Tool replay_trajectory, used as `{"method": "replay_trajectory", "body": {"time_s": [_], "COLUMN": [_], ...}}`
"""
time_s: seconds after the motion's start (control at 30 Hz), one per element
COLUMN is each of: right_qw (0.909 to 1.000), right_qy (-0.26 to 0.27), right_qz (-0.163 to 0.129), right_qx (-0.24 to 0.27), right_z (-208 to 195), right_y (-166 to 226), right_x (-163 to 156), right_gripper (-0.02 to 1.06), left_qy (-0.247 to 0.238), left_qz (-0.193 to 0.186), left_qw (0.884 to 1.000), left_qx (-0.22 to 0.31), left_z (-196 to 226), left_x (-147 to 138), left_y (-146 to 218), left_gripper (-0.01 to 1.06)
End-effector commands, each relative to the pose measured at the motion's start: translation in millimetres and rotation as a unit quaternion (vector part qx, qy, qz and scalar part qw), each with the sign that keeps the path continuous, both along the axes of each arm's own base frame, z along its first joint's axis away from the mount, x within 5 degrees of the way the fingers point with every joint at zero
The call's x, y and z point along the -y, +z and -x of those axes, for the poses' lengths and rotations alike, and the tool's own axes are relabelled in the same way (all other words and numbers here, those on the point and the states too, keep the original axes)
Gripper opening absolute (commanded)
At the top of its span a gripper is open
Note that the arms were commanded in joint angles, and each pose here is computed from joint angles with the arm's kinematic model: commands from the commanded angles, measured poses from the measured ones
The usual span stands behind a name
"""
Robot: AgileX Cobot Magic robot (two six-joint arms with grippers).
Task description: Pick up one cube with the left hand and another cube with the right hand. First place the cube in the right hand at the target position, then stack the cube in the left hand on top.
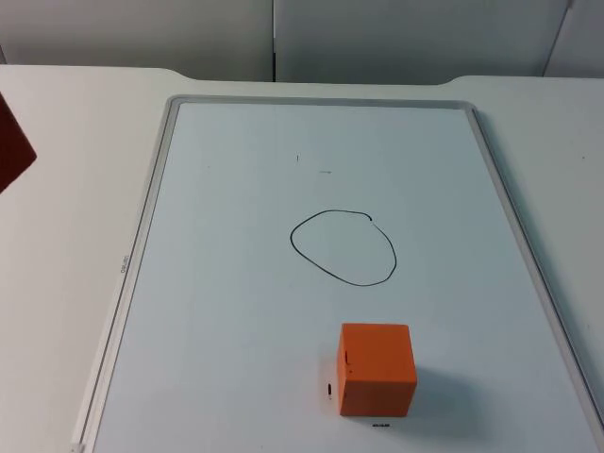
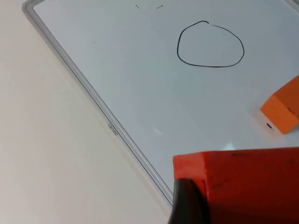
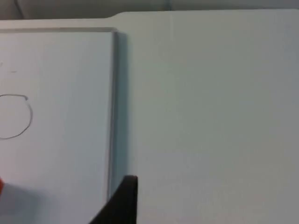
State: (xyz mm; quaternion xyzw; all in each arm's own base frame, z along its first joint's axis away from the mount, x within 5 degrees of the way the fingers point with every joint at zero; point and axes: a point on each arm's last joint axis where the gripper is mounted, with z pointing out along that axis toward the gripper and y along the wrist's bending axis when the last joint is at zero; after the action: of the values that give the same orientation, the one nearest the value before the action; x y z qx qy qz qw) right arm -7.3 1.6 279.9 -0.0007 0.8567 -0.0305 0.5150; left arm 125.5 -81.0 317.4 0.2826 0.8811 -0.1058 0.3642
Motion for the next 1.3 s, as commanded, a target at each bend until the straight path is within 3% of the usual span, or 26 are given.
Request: {"method": "replay_trajectory", "body": {"time_s": [0.0,0.27,0.37,0.43,0.53,0.57,0.7,0.73,0.77,0.87,0.9,1.0,1.03,1.07,1.17,1.2,1.23,1.27], "right_qw": [0.9986,0.9826,0.967,0.9644,0.9508,0.9508,0.9216,0.9216,0.906,0.878,0.878,0.8486,0.835,0.835,0.793,0.767,0.767,0.758], "right_qy": [0.05,0.182,0.251,0.261,0.305,0.305,0.37,0.37,0.396,0.44,0.44,0.477,0.492,0.492,0.528,0.55,0.55,0.558], "right_qz": [0.011,0.036,0.039,0.034,0.031,0.031,0.008,0.008,0.007,0.033,0.033,0.088,0.112,0.112,0.184,0.217,0.217,0.225], "right_qx": [0.015,-0.001,-0.024,-0.025,-0.042,-0.042,-0.118,-0.118,-0.148,-0.185,-0.185,-0.211,-0.22,-0.22,-0.243,-0.25,-0.25,-0.253], "right_z": [1,-20,-52,-63,-100,-100,-142,-142,-155,-179,-179,-193,-193,-193,-194,-192,-192,-193], "right_y": [3,35,57,63,70,70,58,58,49,26,26,-1,-10,-10,-41,-57,-57,-66], "right_x": [-7,-24,-31,-32,-37,-37,-49,-49,-59,-85,-85,-122,-134,-134,-166,-180,-180,-188], "right_gripper": [1.0,0.99,0.99,0.99,0.98,0.98,0.94,0.94,0.93,0.91,0.91,0.91,0.91,0.91,0.91,0.91,0.91,0.91], "left_qy": [-0.002,0.0,0.0,0.0,0.0,0.0,0.0,0.0,0.0,0.0,0.0,0.0,0.0,0.0,0.0,0.0,0.0,0.0], "left_qz": [0.009,0.015,0.018,0.018,0.018,0.018,0.018,0.018,0.018,0.015,0.015,0.015,0.015,0.015,0.015,0.015,0.015,0.015], "left_qw": [1.0,1.0,1.0,1.0,1.0,1.0,1.0,1.0,1.0,1.0,1.0,1.0,1.0,1.0,1.0,1.0,1.0,1.0], "left_qx": [0.008,-0.012,-0.014,-0.014,-0.014,-0.014,-0.014,-0.014,-0.014,-0.012,-0.012,-0.012,-0.012,-0.012,-0.012,-0.012,-0.012,-0.012], "left_z": [1,2,2,2,2,2,2,2,2,2,2,2,2,2,2,2,2,2], "left_x": [1,2,3,3,3,3,3,3,3,2,2,2,2,2,2,2,2,2], "left_y": [-2,-17,-19,-19,-19,-19,-19,-19,-19,-19,-19,-19,-19,-19,-19,-19,-19,-19], "left_gripper": [0.18,0.18,0.18,0.18,0.18,0.18,0.18,0.18,0.18,0.18,0.18,0.18,0.18,0.18,0.18,0.18,0.18,0.18]}}
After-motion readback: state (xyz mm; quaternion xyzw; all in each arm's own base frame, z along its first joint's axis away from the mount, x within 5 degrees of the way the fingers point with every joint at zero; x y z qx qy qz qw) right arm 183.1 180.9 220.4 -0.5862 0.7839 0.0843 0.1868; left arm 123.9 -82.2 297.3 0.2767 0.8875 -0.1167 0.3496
